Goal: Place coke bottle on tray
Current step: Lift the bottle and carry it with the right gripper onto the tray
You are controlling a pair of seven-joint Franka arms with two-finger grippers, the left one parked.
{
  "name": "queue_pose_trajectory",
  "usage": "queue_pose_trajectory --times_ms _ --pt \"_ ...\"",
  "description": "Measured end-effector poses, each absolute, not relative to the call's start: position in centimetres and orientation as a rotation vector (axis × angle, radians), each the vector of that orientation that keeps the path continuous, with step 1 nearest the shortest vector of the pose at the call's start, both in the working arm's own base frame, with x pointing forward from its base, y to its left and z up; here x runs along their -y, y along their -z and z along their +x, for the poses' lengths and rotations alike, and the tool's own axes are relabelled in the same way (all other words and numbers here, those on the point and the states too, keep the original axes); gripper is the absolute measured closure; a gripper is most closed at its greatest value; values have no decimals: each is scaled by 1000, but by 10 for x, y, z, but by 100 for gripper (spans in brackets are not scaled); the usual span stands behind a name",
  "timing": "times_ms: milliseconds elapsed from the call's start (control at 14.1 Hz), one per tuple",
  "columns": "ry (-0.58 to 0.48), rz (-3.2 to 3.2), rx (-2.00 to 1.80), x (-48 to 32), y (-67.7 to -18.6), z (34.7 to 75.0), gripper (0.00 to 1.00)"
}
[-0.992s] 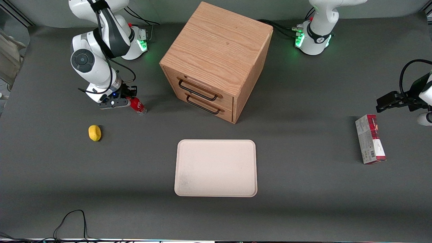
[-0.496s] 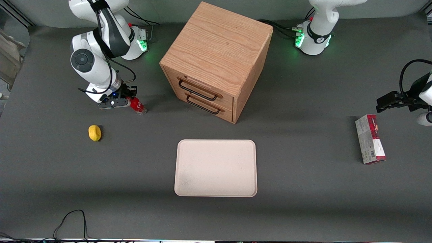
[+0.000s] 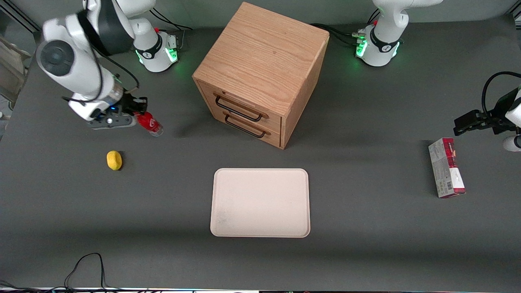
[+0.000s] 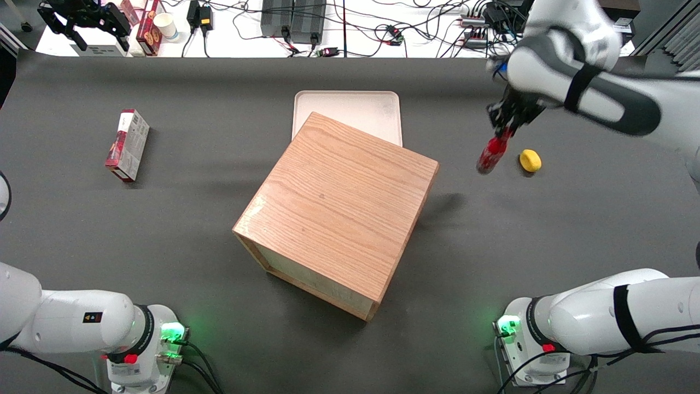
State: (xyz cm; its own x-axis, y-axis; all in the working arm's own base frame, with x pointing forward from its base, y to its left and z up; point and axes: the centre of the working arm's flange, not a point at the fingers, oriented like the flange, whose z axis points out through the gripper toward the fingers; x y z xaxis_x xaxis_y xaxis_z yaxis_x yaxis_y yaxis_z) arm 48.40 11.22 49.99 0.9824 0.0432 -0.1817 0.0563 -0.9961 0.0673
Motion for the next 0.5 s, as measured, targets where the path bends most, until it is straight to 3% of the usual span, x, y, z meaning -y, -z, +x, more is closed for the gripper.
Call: queue_pose_trajectory --times_ms 283,496 --pt "339 3046 -24 -114 -588 528 69" --pt "356 3036 -22 -126 -594 559 69"
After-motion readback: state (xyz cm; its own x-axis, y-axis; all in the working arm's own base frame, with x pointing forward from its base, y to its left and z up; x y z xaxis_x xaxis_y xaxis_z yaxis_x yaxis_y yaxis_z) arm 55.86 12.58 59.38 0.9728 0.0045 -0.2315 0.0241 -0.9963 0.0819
